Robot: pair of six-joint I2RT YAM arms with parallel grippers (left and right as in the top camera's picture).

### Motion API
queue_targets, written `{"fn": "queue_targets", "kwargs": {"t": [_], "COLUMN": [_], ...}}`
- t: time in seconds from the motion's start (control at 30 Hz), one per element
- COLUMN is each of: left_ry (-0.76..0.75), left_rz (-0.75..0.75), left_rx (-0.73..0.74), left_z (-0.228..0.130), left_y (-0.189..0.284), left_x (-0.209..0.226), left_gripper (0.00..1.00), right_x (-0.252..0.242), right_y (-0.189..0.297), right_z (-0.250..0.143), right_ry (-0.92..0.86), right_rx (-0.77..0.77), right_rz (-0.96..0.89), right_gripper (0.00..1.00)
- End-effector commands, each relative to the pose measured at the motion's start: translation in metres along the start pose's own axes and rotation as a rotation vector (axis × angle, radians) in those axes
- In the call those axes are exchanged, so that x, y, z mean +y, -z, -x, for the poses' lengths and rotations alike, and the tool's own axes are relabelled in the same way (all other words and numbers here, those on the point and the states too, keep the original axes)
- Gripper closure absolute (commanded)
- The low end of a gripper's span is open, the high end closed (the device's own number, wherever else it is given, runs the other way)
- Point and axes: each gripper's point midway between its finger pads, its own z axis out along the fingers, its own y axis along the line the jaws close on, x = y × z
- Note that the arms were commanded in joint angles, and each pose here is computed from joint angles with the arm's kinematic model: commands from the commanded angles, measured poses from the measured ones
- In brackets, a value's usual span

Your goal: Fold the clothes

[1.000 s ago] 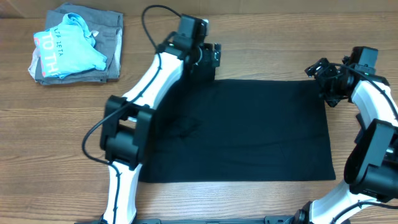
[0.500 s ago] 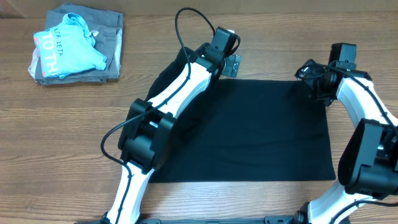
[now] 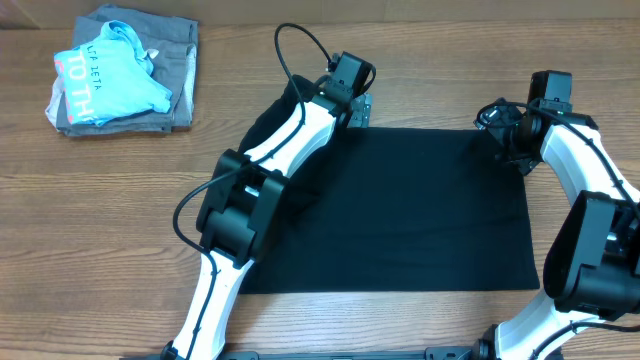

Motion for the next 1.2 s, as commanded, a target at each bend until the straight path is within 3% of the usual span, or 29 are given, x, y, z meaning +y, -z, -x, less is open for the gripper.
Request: {"fn": "queue_targets", "kwargs": {"t": [0.0,0.63,1.0,1.1,1.13,1.17], "left_ry": [0.031,0.048,0.059,0.062,0.065,0.065], "left_rz": [0.019,0.039,0.051,0.049,0.040,0.033], "left_rx": [-0.016,0.008,0.041,0.037,0.041,0.046], "left_z": [0.005,-0.007,-0.016,-0.014,-0.015,-0.016], "left_y": [-0.009,-0.031,-0.030,-0.030,-0.030,-0.030], "left_x": [0.006,0.019,0.022,0.022,0.021,0.020], "left_gripper": [0.14,0.22,0.42,0.46,0.54,0.55], "right_x": [-0.001,0.010,0.010,0.006,0.005,0.007], "right_y": [0.002,0.002,0.005,0.010,0.012,0.013], "right_z": [0.004,0.001,0.013,0.030,0.041,0.046], "right_ry": [-0.010,-0.019,-0.008,0.018,0.014,0.017], "right_rx": [-0.017,-0.015,-0.060,-0.116,-0.155,-0.170], "right_rz": [-0.005,0.022,0.011,-0.009,-0.008,0.006], "right_gripper": [0.00,0.00,0.02,0.04,0.03,0.01]}}
